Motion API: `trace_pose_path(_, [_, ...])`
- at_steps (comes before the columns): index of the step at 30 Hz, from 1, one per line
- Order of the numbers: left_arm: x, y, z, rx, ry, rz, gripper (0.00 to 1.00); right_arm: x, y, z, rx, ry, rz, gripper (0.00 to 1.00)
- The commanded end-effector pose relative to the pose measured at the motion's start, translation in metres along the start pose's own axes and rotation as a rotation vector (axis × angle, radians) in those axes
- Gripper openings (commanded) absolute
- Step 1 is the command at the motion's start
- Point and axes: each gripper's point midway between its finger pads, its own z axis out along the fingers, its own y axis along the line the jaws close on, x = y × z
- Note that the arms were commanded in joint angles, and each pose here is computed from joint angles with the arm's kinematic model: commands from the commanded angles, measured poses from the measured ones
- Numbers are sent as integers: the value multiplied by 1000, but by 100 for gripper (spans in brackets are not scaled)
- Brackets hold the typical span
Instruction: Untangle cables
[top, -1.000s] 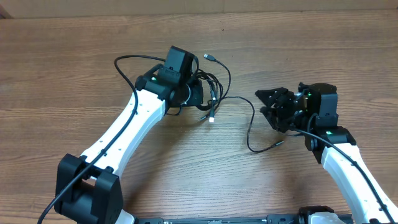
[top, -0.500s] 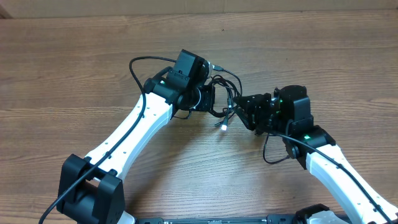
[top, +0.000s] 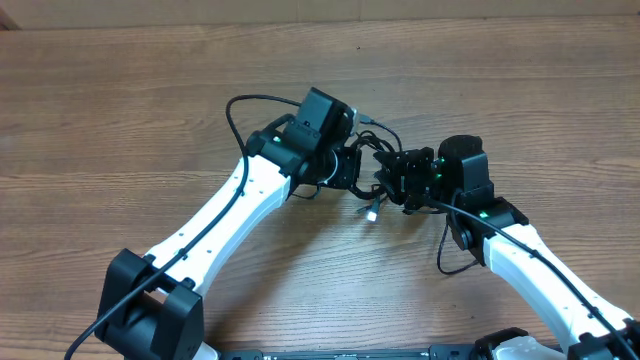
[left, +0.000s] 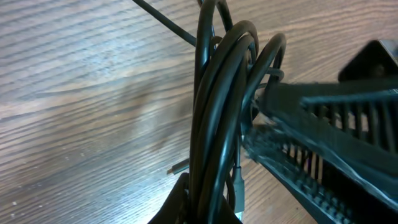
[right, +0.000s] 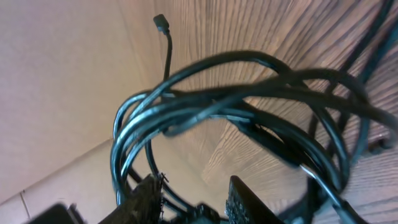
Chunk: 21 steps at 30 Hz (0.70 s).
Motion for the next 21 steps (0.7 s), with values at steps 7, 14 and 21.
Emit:
trace_pose_path(7, [9,-14,5,29,34,107,5,-14,9,0,-29,-83,25,27])
trace_pose_path(14, [12,-12,5,23,43,143,4,-20,10,-1,-33,-119,25,26])
trace_pose_path(21, [12,-12,5,25,43,156,4,-26,0,-1,3,-152,40,27])
